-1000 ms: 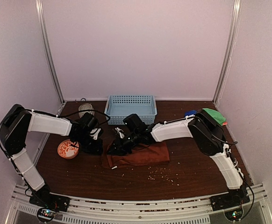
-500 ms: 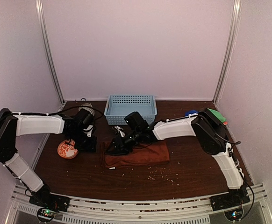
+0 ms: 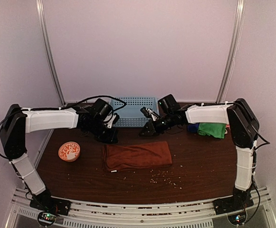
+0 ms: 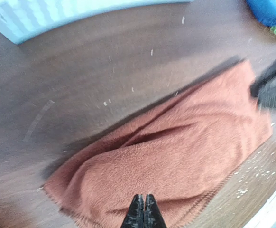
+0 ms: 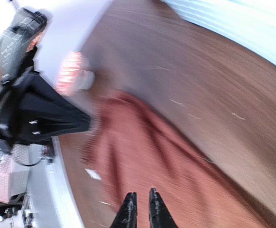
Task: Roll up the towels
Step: Smooth out the towel at the center of the board.
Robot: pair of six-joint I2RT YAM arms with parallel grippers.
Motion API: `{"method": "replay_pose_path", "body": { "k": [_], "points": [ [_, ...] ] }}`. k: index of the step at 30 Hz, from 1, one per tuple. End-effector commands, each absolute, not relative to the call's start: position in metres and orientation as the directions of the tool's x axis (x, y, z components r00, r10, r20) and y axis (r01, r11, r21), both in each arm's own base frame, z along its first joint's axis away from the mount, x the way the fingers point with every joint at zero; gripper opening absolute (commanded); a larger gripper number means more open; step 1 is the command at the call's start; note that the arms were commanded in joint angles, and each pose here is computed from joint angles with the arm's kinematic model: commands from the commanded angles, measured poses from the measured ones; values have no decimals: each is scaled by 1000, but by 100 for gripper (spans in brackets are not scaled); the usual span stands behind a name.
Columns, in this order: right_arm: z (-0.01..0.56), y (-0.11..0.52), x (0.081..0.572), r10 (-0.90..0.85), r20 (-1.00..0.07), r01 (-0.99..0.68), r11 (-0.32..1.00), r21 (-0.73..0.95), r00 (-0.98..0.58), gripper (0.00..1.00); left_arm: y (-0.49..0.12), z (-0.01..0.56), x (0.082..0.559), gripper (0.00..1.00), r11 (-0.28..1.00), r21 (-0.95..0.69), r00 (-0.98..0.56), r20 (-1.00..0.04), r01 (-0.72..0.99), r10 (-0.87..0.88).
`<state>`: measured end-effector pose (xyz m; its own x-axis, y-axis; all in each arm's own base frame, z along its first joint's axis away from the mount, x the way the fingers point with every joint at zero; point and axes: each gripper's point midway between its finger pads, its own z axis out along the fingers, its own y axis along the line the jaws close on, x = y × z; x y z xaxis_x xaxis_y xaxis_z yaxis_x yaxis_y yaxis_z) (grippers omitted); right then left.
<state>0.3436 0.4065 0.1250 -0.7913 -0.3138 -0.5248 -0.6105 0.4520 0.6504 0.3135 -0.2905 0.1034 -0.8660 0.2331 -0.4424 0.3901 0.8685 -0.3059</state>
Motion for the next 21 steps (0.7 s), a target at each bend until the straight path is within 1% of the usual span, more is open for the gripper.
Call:
{"method": "replay_pose_path", "body": {
  "k": [1,5,8,12,16,19,21],
  "points": [
    [79,368,340,-427,-490,-647,561,516,-760,6,-294,78,310,0,863,-307,-880,-390,401,271],
    [58,349,341,-452,-458,-640,608,470,-766,2,-277,55,305,0,899,-234,-897,-343,369,279],
    [34,334,342,-465,-409,-616,656,436,-785,1,-256,43,306,0,935,-151,-910,-323,319,259],
    [5,314,339,-455,-343,-569,697,436,-822,0,-223,34,304,0,971,-51,-933,-293,233,209],
    [-2,307,335,-450,-326,-555,702,447,-832,0,-198,35,297,0,985,7,-945,-278,174,169],
    [0,308,334,-447,-329,-554,697,455,-832,0,-195,41,296,0,986,13,-946,-280,167,164],
    [4,310,333,-449,-334,-560,684,468,-829,0,-207,52,301,0,981,-29,-938,-300,189,172]
  ]
}}
